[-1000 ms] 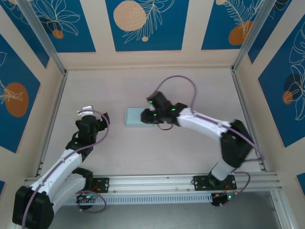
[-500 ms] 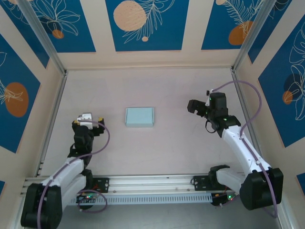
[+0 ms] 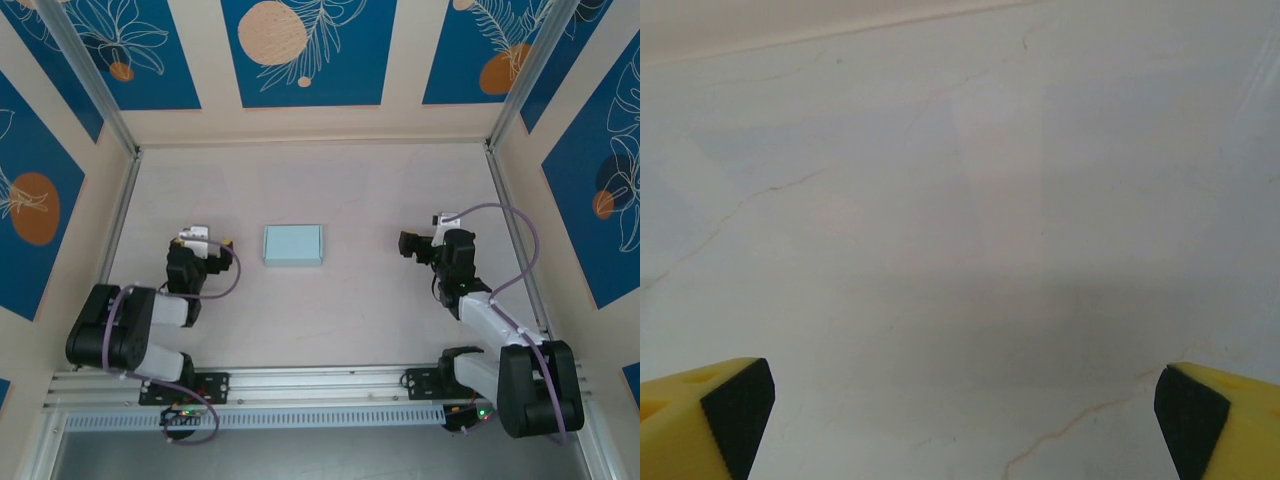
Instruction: Fold the paper box
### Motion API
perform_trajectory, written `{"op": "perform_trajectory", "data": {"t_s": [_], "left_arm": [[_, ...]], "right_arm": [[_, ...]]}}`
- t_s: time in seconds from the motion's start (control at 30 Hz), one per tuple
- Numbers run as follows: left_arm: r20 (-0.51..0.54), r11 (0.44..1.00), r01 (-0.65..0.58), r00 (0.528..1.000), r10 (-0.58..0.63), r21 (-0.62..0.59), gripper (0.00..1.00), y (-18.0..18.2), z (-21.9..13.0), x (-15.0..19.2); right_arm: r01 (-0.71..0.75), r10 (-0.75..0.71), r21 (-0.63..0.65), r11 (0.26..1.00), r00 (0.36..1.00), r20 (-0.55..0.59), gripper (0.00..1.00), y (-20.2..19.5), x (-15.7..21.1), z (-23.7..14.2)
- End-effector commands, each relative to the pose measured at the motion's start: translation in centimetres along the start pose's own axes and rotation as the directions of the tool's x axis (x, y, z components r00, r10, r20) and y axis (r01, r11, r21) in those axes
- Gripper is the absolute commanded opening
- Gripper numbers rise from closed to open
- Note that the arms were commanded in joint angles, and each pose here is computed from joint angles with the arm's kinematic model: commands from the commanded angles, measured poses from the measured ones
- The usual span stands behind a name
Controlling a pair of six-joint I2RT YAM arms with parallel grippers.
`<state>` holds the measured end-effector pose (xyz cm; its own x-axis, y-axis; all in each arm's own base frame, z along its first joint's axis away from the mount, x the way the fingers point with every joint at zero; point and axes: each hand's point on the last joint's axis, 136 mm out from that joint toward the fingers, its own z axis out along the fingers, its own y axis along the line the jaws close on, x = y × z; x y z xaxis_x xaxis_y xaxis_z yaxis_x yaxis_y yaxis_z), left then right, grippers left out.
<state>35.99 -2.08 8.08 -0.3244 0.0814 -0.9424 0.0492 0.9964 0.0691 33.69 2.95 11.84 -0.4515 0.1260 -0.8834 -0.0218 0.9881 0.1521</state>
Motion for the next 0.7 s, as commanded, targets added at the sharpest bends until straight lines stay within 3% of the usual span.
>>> {"op": "perform_trajectory", "data": {"t_s": [0.0, 0.1, 0.37, 0.57, 0.67], "left_arm": [[0.061, 0.998, -0.02, 0.998, 0.016, 0.057, 1.0, -0.7, 1.5, -2.2], [-0.053, 0.999, -0.009, 0.999, 0.012, 0.052, 1.0, -0.4, 3.2, -1.7], [-0.045, 0.999, -0.008, 0.999, 0.01, 0.049, 1.0, -0.3, 3.1, -1.8], [-0.046, 0.999, -0.01, 0.999, 0.012, 0.048, 1.0, -0.3, 3.1, -1.8], [-0.043, 0.999, -0.012, 0.999, 0.014, 0.05, 1.0, -0.3, 3.1, -1.9]], "right_arm": [[0.049, -0.044, -0.034, 0.998, 0.99, 0.135, 0.99, 0.5, -2.6, 0.2], [0.06, -0.052, -0.051, 0.997, 0.988, 0.142, 0.99, 0.6, -2.3, 0.8], [0.094, -0.071, -0.136, 0.986, 0.984, 0.166, 0.99, 0.6, -2.2, 2.9], [0.036, -0.003, -0.194, 0.98, 0.986, 0.167, 0.99, -0.5, -0.9, 4.6], [0.017, -0.004, -0.154, 0.988, 0.996, 0.084, 0.99, -0.9, -0.6, 5.7]]}}
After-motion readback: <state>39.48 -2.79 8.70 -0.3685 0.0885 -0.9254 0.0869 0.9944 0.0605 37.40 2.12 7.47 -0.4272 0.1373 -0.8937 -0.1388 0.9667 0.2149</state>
